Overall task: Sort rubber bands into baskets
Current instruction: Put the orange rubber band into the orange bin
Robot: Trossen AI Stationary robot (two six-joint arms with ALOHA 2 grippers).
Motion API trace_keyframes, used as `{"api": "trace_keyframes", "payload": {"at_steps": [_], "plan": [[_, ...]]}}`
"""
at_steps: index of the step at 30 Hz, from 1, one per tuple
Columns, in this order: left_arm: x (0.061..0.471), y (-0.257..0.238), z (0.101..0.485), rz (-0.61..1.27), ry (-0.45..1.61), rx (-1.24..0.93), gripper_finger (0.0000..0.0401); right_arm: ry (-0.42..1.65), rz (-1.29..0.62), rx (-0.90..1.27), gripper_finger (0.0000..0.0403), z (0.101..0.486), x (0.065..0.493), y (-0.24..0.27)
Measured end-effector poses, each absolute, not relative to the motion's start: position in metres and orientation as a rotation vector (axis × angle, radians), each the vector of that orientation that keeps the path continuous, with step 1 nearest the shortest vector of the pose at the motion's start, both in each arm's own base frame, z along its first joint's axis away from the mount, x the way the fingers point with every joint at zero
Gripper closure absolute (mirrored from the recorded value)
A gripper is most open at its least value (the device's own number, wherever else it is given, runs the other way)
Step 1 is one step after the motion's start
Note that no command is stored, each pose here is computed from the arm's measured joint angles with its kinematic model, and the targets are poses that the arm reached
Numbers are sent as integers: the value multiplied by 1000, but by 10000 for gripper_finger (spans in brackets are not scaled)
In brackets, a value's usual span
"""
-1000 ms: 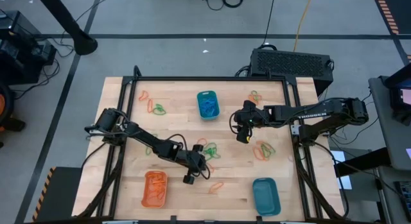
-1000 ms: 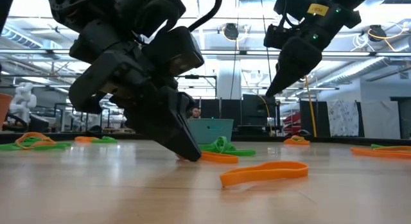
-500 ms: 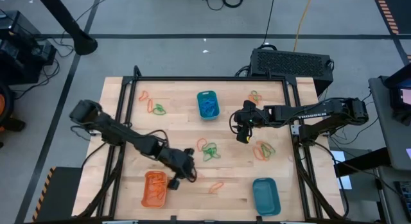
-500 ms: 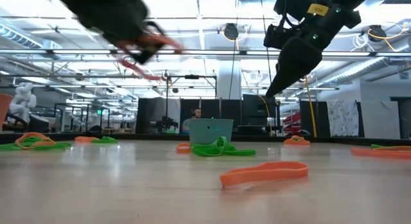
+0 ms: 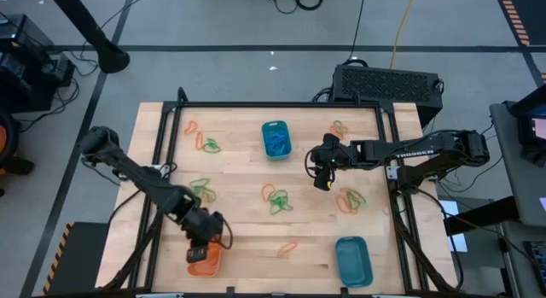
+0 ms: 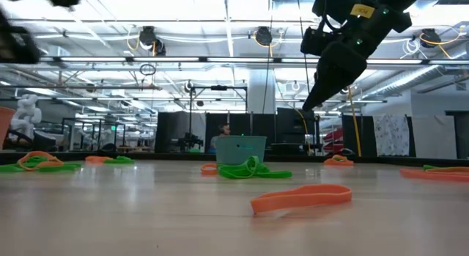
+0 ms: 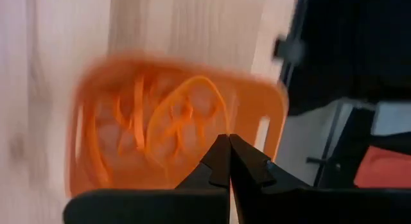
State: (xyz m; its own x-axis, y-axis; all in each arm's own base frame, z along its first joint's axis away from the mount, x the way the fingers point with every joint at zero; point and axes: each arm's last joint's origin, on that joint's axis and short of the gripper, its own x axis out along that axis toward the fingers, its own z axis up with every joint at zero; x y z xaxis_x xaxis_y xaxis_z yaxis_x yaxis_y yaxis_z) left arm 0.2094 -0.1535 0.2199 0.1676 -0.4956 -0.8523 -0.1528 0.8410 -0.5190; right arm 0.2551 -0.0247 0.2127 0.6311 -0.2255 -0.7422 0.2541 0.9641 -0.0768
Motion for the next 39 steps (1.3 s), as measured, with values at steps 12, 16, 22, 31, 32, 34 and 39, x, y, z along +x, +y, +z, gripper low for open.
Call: {"api": "trace_keyframes", "payload": {"at_steps": [12, 16, 22, 31, 32, 34, 39], "plan": [[202, -158, 216, -170, 1406, -511, 396, 844, -273, 34, 230, 213, 255, -25], [201, -158, 216, -172, 1409, -506, 381, 844, -274, 35, 230, 213, 255, -25], [200, -157, 215, -146, 1412, -493, 365, 844, -274, 36, 230, 213, 255, -25], [200, -155, 215, -104, 1394, -467, 339, 844, -274, 36, 230, 213, 255, -25], [200, -155, 215, -99, 1388, -464, 336, 844, -274, 35, 230, 213, 255, -25], [200, -154, 215, -95, 1384, -462, 329, 844, -273, 33, 230, 213, 255, -25], [206, -147, 216, -96, 1354, -448, 324, 844, -273, 33, 230, 213, 255, -25]]}}
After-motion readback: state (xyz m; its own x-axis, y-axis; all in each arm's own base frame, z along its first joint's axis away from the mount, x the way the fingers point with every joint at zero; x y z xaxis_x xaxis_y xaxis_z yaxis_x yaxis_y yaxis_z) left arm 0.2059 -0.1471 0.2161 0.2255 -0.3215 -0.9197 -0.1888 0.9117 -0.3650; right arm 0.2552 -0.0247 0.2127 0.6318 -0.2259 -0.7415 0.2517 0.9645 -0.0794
